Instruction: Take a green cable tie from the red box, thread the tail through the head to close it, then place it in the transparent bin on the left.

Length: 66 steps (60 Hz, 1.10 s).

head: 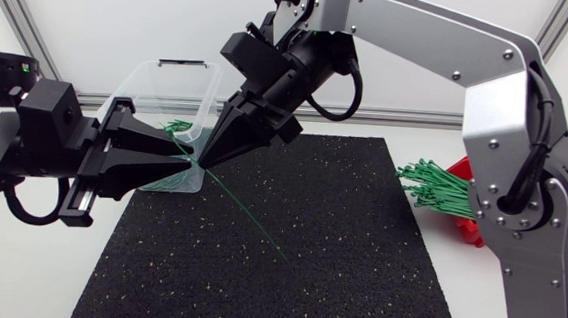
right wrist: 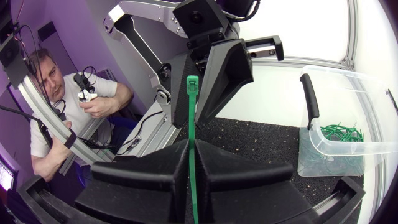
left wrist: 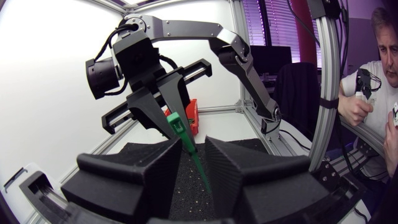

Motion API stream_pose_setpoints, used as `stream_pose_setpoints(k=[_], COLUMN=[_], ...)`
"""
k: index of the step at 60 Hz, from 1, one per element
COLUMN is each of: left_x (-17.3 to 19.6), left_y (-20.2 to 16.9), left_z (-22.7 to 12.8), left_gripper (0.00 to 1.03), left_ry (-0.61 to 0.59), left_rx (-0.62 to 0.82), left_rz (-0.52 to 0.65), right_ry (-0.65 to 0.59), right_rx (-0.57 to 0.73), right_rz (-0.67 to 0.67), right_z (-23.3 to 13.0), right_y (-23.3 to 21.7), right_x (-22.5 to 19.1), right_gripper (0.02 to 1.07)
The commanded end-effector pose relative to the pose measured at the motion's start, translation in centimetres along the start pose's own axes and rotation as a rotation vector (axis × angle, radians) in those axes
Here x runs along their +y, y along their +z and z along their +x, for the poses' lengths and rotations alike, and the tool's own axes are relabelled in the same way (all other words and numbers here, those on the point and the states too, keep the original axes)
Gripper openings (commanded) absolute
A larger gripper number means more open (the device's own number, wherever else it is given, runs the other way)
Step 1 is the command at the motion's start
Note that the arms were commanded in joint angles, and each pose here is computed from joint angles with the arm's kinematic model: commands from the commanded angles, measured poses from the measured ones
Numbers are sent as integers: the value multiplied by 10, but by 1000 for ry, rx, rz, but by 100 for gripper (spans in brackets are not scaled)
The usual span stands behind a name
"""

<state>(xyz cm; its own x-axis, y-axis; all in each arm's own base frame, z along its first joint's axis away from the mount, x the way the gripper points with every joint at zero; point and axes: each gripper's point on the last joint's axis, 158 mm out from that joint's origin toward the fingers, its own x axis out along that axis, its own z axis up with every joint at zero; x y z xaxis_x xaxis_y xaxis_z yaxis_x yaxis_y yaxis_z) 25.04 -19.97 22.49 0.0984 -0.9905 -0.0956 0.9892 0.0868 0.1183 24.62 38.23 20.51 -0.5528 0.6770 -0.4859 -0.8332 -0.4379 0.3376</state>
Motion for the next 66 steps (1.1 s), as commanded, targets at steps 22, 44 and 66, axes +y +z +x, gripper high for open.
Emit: stream_pose_setpoints(k=[22,44,66], left_x=[-3,-3,0], left_y=[5,4,6], left_z=[4,5,4], left_gripper=[21,14,8], left_ry=[-40,-47,-50], left_rx=[-22,-25,-29], left_rz=[-17,-39,-70], right_ry=[44,43,48], right_rx=[-8,-17,-17], right_rz=[26,12,17], right_z=[8,6,7], right_y=[-17,-14,-17], right_x=[-2,2,3], right_gripper=[10,10,10])
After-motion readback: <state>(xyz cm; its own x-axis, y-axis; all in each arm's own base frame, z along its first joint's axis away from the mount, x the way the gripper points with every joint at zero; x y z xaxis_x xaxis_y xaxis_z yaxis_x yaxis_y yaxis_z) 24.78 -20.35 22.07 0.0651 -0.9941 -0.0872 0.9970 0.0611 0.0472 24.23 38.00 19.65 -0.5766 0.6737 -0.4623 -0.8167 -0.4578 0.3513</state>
